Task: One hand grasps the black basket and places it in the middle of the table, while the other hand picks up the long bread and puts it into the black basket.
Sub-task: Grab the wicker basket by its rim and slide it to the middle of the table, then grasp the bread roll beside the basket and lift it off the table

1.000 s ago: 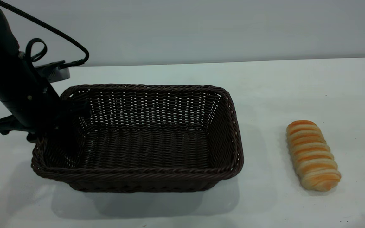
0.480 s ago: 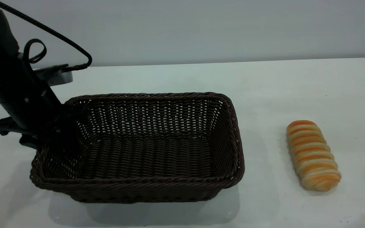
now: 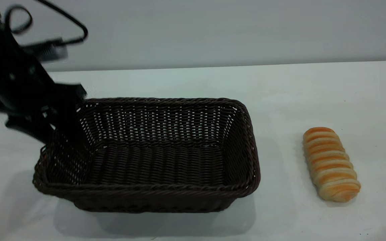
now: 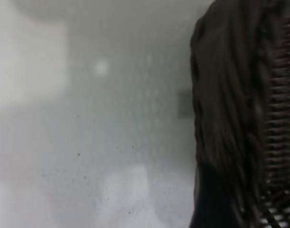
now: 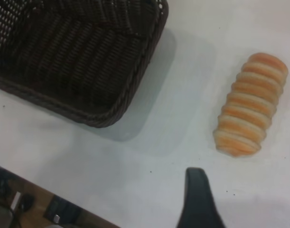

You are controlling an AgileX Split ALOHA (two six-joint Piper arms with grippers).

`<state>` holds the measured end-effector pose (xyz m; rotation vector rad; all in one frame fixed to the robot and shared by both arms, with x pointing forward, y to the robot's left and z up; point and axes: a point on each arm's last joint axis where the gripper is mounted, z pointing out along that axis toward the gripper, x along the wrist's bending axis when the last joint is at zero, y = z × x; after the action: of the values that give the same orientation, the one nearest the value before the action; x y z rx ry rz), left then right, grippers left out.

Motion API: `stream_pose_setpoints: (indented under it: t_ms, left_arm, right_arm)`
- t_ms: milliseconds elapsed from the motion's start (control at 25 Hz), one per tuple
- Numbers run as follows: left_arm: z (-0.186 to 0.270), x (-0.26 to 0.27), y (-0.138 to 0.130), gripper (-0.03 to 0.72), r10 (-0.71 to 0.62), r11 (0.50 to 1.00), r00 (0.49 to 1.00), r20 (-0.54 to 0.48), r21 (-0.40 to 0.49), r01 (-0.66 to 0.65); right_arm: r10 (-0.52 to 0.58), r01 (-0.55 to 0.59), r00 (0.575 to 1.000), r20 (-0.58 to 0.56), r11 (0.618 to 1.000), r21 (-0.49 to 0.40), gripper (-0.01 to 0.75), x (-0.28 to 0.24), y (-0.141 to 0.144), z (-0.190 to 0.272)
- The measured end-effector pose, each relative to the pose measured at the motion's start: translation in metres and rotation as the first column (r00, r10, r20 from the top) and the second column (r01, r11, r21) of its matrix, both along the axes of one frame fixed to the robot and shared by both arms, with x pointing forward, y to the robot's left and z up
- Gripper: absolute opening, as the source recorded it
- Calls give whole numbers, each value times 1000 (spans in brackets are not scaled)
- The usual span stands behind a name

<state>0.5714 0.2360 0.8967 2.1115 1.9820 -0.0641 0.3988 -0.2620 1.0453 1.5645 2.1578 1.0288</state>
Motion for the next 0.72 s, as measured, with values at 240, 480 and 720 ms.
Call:
stream_pose_setpoints:
  t_ms: [240, 480, 720]
  left_arm:
    - [42, -13, 4, 490, -51, 998, 998, 20, 33, 50]
    - [83, -28, 15, 490, -37, 993, 996, 81, 117, 28]
    - [127, -52, 27, 490, -32, 980, 990, 136, 201, 4]
  right_arm:
    - [0, 0, 1000, 0, 1000, 0, 506, 0, 0, 0]
    - [1, -1, 1000, -1, 1000, 17, 506, 1, 1, 0]
    - [41, -37, 998, -53, 997, 71, 506, 16, 7, -11]
